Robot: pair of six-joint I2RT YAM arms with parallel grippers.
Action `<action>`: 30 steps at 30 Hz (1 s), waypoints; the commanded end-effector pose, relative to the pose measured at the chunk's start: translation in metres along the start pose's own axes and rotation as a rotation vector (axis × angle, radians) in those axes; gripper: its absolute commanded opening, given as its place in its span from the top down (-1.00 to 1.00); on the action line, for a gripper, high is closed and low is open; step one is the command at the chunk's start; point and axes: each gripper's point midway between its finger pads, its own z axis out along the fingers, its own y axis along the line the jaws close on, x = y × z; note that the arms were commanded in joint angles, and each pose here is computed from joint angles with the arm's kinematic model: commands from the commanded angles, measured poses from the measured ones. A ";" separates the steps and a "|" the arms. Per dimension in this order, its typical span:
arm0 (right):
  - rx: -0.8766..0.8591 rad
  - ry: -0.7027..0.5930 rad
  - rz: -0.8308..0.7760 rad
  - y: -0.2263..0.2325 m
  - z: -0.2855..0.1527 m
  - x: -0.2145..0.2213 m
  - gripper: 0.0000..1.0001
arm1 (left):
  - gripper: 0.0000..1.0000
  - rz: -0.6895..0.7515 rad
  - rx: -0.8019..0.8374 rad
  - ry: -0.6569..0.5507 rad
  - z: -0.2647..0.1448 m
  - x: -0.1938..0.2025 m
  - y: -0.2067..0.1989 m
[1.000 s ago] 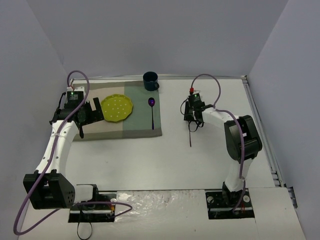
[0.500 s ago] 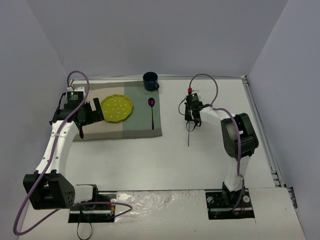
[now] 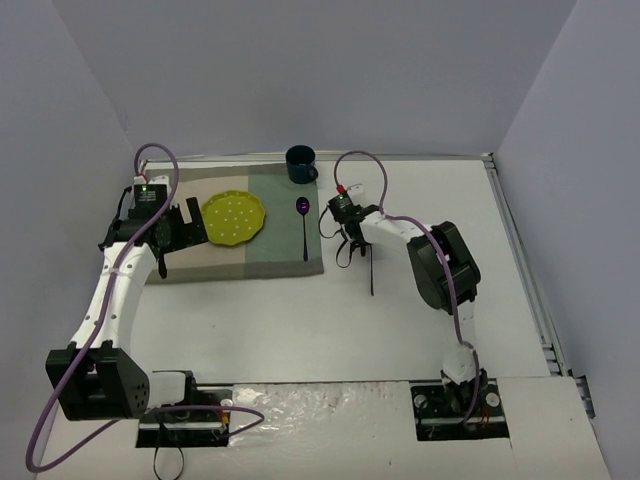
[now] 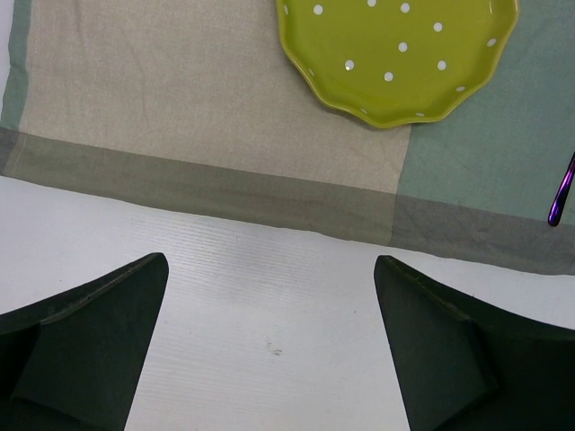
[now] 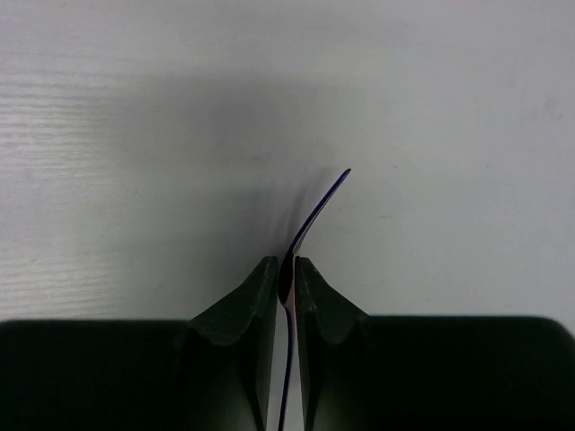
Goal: Set the dinner table for one person
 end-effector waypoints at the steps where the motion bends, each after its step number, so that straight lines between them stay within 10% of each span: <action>1: 0.072 0.067 -0.068 -0.002 0.002 0.015 0.66 | -0.94 0.002 0.004 -0.037 -0.005 -0.012 -0.001; 20: -0.336 -0.133 0.310 0.004 -0.064 -0.045 0.13 | -0.94 0.001 0.013 -0.030 -0.004 -0.011 -0.003; 30: -0.332 -0.109 0.374 -0.026 -0.059 -0.007 0.03 | -0.94 0.020 0.041 -0.031 -0.004 -0.010 -0.014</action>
